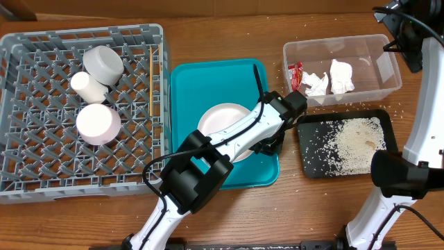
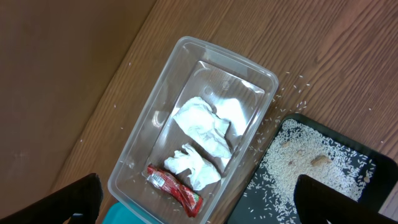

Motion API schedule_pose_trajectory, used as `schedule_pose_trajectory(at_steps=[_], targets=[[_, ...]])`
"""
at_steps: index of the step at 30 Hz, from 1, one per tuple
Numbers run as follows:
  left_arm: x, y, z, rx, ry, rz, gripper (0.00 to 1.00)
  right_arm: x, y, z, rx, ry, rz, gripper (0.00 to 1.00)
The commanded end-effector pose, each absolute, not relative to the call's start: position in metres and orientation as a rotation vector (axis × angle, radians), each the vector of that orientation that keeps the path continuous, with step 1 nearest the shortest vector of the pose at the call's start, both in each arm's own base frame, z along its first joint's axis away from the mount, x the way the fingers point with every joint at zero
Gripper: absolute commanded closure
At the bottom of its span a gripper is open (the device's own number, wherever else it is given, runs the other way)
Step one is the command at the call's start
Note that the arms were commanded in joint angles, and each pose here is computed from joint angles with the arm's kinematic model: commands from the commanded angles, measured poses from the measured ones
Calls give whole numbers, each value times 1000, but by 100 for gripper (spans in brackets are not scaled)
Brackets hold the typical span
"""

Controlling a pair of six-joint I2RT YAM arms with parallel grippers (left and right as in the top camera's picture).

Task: Sort waste into correct bins and load items into the dishwasher
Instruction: 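Move the left gripper to the plate and grasp its rim, then lift the plate and carry it left over the dish rack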

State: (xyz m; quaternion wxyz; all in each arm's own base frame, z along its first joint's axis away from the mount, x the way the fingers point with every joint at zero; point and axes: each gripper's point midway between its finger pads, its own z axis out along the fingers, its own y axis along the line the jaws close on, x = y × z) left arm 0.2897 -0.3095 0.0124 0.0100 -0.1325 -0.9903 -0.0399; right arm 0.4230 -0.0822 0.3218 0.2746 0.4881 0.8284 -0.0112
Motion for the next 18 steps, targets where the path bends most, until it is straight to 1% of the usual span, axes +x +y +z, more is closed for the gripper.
schedule_pose_trajectory(at_steps=[1,2,3,5,10,15,18], targets=[[296,-301,18,-425,-3132,-192,86,424,-82,323,1303,2226,-32,0],[297,-299,19,-425,-3135,-210,93,424,-82,323,1303,2226,-32,0],[298,-296,19,-423,-3137,-235,96,424,-82,323,1303,2227,-32,0],[300,-290,23,-424,-3141,-283,96,424,-82,323,1303,2227,-32,0],[312,-282,60,-424,-3163,-378,96,424,-82,323,1303,2226,-32,0],[331,-285,120,-405,-3238,-302,96,424,-82,323,1303,2226,-32,0],[351,-274,164,-387,-3311,-229,96,424,-82,323,1303,2226,-32,0]])
